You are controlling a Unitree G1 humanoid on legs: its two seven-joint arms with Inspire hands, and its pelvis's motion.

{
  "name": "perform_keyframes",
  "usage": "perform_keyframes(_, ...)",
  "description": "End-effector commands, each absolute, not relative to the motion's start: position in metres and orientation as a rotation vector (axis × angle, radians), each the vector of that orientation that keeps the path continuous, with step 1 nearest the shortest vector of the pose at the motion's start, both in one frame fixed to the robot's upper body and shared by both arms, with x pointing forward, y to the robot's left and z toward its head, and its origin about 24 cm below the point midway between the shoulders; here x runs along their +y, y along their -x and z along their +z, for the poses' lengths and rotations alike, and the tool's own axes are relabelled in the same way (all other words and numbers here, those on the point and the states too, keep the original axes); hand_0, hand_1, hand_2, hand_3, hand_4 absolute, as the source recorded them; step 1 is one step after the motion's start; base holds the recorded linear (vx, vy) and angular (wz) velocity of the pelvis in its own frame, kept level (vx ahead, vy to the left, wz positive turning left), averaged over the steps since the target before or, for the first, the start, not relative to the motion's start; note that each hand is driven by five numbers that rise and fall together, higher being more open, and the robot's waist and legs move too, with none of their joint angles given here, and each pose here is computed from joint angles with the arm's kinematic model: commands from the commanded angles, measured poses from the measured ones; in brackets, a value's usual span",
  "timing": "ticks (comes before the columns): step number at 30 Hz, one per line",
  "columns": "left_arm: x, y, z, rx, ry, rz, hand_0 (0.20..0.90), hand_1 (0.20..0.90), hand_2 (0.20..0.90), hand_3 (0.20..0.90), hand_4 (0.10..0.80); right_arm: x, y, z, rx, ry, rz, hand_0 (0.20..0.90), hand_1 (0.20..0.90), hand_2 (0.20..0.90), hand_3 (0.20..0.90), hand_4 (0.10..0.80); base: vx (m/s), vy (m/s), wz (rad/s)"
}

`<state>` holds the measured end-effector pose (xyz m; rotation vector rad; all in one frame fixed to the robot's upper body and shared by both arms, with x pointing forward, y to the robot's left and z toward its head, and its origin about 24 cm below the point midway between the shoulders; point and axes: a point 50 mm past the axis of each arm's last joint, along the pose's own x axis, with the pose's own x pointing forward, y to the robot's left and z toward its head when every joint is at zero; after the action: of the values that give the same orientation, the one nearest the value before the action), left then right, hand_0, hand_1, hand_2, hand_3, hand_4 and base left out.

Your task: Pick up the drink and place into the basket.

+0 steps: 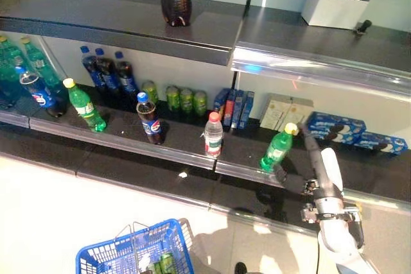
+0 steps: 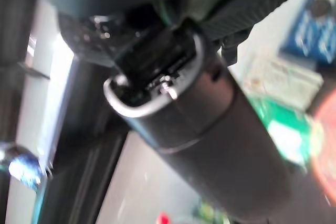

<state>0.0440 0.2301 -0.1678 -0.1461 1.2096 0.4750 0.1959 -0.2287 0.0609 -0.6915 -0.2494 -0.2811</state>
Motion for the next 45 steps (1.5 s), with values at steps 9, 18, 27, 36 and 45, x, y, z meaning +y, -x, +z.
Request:
perform_keyframes(9,0.228,-0.045,-0.167,1.153,0.099,0.401,0.300,0.300,0.300,0.200,0.100,-0.247,-0.200,0.125,-0.605,0.584,-0.560,0.900,0.900,0.900,0.900,0.800,0.004,0.000,-0.02)
perform_keyframes(18,0.227,-0.060,-0.163,1.087,0.137,0.404,0.300,0.300,0.300,0.200,0.100,-0.235,-0.213,0.093,-0.353,0.339,-0.366,0.900,0.900,0.900,0.900,0.800,-0.006,0.000,-0.06)
perform_keyframes(27,0.222,-0.115,-0.149,0.922,0.143,0.389,0.300,0.300,0.300,0.200,0.100,-0.211,-0.240,0.097,-0.446,0.145,-0.364,0.900,0.900,0.900,0.900,0.800,-0.117,0.015,0.03)
perform_keyframes(36,0.212,-0.137,-0.142,0.858,0.149,0.328,0.300,0.300,0.300,0.200,0.100,-0.223,-0.255,0.124,-0.562,0.068,-0.512,0.900,0.900,0.900,0.900,0.800,-0.079,-0.017,0.03)
perform_keyframes(45,0.206,-0.163,-0.133,0.784,0.179,0.297,0.300,0.300,0.300,0.200,0.100,-0.214,-0.273,0.171,-0.743,0.047,-0.555,0.900,0.900,0.900,0.900,0.800,-0.052,-0.003,-0.01)
